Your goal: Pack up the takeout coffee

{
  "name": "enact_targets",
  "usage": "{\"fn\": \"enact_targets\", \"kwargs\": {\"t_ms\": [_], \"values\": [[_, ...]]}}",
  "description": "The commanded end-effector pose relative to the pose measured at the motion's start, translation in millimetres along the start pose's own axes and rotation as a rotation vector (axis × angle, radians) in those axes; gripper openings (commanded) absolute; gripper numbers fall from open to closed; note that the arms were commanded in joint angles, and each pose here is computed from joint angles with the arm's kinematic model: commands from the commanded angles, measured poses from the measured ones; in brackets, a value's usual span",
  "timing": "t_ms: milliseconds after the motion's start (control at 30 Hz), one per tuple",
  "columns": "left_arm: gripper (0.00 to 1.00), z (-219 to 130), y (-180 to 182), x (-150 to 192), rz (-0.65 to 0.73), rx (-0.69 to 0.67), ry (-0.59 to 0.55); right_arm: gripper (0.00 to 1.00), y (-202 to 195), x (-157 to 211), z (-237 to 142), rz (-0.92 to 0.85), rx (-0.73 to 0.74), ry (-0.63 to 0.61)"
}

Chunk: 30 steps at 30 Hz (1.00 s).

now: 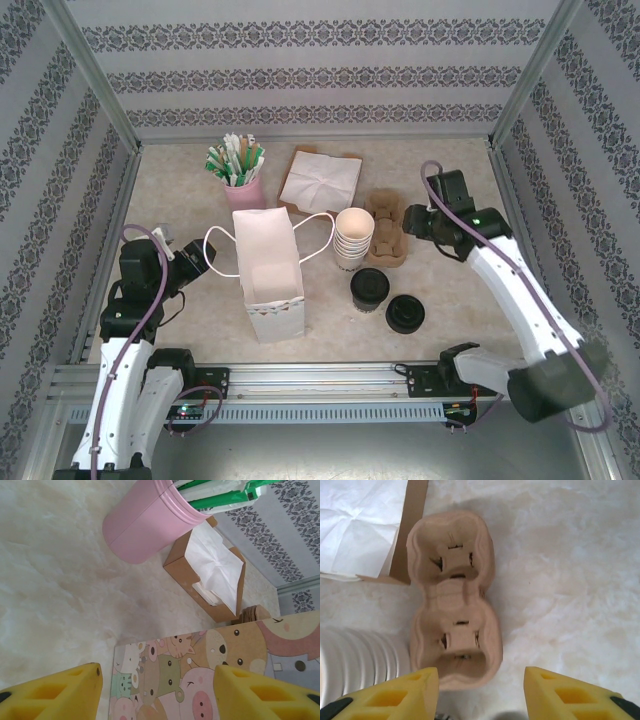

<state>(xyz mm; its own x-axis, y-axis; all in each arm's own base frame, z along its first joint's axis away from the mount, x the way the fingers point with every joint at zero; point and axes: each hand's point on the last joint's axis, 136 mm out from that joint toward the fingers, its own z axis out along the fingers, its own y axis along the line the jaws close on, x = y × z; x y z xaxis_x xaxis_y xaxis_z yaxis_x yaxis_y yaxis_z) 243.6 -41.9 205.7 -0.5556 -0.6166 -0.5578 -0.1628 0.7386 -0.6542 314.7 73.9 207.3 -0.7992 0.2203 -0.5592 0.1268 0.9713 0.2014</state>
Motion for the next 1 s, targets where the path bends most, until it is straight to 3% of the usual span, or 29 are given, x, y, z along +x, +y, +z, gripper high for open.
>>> {"fn": "enact_targets", "kwargs": {"t_ms": [0,133,433,767,967], "values": [[0.61,-7,-9,-4,0.030,0.022,0.000,0.48,19,-18,32,-0.090,-0.078,-0.012],[0.61,-9,-11,-2,0.042,0.029,0.016,0.46,36,-23,68,-0.122,-0.125,0.066],[0.62,-9,-13,7,0.053,0.046,0.056,0.40,40,-10,125,-0.153,-0.050,0.191],[0.62,-9,-10,10,0.050,0.039,0.065,0.44,39,3,138,-0.188,0.101,0.231],[0.62,-7,-8,11,0.041,0.035,0.067,0.48,31,1,129,-0.171,0.155,0.190]]}}
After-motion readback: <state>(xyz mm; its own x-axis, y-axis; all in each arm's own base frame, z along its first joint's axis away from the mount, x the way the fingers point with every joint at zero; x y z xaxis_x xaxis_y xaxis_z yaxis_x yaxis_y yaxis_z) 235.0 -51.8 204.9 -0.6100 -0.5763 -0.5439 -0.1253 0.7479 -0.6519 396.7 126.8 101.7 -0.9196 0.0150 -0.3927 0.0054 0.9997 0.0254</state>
